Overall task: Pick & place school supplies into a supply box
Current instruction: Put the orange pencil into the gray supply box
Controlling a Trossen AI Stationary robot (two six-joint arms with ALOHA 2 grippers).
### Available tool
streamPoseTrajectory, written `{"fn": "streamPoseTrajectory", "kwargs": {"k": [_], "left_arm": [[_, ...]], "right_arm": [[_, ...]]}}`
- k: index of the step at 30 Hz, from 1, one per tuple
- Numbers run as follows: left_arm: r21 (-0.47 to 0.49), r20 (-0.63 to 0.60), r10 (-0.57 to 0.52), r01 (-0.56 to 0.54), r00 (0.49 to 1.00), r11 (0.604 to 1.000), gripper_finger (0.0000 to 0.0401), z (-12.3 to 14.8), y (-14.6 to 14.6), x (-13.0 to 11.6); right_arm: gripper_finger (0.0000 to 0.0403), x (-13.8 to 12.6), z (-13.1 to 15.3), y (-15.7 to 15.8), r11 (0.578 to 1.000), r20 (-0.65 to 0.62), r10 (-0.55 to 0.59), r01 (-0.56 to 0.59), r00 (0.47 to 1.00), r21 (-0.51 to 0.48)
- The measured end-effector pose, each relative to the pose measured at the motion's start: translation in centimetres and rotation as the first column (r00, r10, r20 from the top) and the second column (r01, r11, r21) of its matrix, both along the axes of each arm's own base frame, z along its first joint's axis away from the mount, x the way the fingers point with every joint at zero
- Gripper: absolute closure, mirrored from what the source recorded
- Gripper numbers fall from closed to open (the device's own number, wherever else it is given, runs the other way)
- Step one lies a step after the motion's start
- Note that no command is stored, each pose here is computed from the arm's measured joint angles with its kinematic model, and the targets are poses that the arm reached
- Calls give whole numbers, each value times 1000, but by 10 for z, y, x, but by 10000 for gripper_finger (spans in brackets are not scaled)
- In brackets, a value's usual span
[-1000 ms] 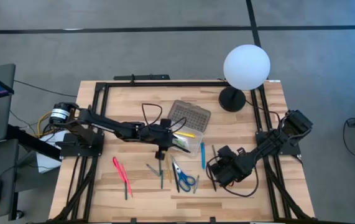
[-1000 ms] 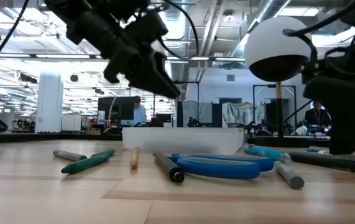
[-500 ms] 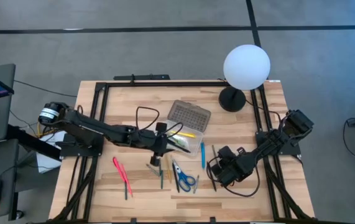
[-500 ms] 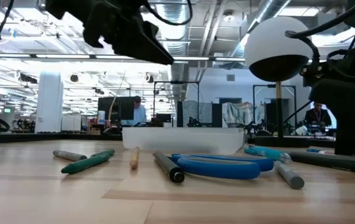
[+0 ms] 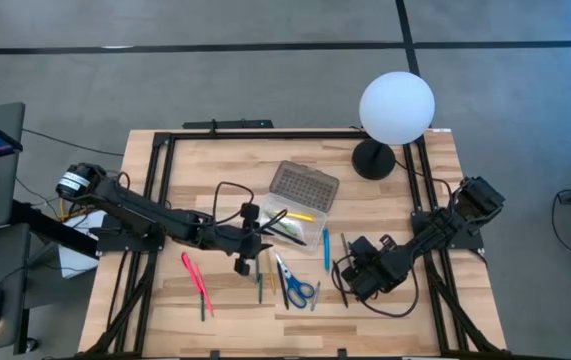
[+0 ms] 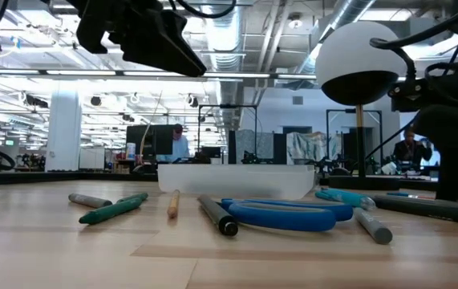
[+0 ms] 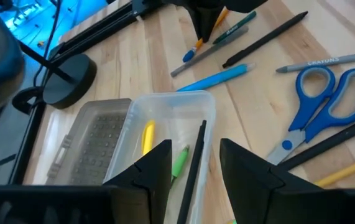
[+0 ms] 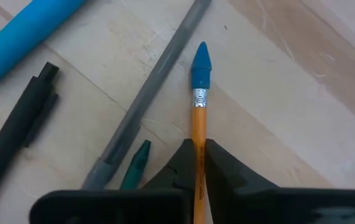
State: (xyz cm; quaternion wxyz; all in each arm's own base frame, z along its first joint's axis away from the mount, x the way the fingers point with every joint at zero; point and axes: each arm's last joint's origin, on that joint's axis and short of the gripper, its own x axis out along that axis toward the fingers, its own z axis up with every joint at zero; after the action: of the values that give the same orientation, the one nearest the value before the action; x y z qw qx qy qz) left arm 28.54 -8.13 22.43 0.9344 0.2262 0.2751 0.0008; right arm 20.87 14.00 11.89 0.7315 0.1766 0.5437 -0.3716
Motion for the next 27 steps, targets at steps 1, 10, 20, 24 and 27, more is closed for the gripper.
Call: {"fn": "streamPoseTrajectory", "kwargs": {"k": [1,10,20,24,27], "left_arm": [[3,1,2,-2,1000,1000,271,0,-1,0],[16,-17,22,-22,1000,1000,271,-2,-2,-2],[15,-47,40,-40,998,999,271,-5,-1,-4],[10,-48,44,-44,998,999,271,-5,-1,-4],[10,-48,44,-44,998,999,271,-5,-1,-4]], "right_arm": [[398,0,0,0,1000,4,1,-1,1000,-7],[399,-1,0,-2,999,10,13,-13,1000,-42],[401,-1,0,-3,997,9,26,-25,1000,-74],[401,-1,0,-3,997,8,32,-32,999,-77],[401,-1,0,-3,996,10,33,-32,999,-78]]}}
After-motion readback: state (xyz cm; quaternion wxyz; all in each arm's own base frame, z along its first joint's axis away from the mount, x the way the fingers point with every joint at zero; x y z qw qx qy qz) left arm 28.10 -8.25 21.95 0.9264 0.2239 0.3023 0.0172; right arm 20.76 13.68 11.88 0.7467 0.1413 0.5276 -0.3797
